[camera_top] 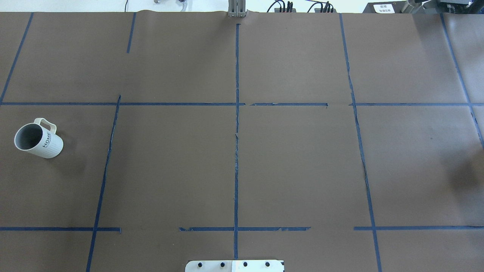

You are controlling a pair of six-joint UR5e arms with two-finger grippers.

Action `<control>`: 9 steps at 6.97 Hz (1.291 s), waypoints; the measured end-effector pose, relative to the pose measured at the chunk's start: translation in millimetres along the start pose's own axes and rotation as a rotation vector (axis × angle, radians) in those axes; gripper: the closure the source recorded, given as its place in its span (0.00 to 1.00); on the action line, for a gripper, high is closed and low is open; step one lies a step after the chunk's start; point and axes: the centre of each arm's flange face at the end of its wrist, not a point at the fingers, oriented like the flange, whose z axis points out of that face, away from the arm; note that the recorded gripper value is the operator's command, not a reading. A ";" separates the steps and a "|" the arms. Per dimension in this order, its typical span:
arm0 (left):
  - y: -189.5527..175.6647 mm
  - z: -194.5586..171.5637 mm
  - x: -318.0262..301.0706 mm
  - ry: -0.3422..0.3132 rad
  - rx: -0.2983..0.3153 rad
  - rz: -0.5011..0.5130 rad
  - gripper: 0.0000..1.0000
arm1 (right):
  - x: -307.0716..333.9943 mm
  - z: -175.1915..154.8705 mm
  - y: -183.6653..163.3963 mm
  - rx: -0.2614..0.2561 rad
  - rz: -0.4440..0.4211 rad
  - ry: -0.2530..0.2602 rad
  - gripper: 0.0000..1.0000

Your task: Left arm hands cup to right arm to dump lemon

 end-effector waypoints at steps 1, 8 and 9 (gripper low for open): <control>-0.2 -0.3 0.5 0.000 0.001 0.003 0.00 | 0.3 0.2 0.6 -0.001 0.001 0.000 0.00; -2.3 -2.3 2.9 0.000 0.007 0.010 0.00 | 0.4 -0.1 0.3 0.000 0.002 0.002 0.00; -2.3 -2.3 2.8 0.000 0.007 0.010 0.00 | 0.3 -0.2 0.0 0.000 0.002 0.002 0.00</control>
